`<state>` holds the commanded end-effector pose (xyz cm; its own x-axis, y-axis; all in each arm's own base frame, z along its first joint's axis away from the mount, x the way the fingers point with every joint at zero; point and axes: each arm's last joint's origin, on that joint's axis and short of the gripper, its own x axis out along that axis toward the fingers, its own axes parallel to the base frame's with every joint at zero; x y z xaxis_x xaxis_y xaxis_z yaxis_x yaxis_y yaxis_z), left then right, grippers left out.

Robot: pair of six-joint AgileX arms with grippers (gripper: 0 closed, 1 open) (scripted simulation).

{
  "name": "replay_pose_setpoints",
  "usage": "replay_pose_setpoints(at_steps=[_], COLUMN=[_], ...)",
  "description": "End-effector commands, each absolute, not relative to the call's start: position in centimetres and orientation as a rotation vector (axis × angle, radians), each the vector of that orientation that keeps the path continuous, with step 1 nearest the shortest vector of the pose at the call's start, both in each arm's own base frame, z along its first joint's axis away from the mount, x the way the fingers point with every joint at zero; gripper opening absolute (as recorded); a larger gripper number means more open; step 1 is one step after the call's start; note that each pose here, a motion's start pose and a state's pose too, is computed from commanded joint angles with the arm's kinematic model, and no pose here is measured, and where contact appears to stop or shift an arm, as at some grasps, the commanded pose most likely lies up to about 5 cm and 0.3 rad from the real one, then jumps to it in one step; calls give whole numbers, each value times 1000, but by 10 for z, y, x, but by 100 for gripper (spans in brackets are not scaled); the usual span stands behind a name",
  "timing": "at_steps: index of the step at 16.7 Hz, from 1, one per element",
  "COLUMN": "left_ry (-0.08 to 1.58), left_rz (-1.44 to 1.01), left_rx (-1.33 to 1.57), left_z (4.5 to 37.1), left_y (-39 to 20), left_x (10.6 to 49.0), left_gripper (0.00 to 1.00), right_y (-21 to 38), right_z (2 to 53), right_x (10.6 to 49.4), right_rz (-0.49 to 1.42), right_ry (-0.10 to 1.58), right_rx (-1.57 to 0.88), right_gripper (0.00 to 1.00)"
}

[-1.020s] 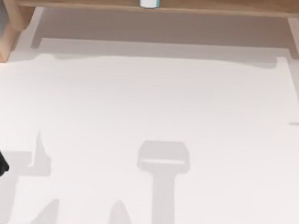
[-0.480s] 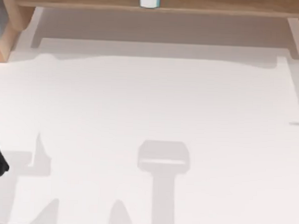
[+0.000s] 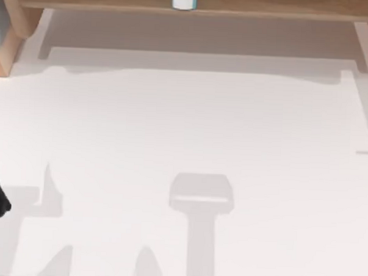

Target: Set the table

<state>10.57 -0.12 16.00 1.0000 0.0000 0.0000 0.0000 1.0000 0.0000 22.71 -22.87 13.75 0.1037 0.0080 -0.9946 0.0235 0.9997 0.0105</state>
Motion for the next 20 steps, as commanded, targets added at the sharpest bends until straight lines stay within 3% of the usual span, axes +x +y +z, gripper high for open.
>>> replay_pose_setpoints(at_steps=[4, 17, 20], left_ry=[0, 0, 0], left_rz=[0, 0, 0], left_rx=[0, 0, 0], left_z=[160, 160, 160], left_y=[-1, -1, -1], left_x=[106, 106, 106], left_gripper=[100, 100, 100], right_y=[-229, -229, -229], right_z=[138, 138, 138], right_x=[227, 227, 227], right_rz=[-11, -11, -11], right_ry=[1467, 1467, 1467], right_rx=[26, 26, 26], right_gripper=[0, 98, 100])
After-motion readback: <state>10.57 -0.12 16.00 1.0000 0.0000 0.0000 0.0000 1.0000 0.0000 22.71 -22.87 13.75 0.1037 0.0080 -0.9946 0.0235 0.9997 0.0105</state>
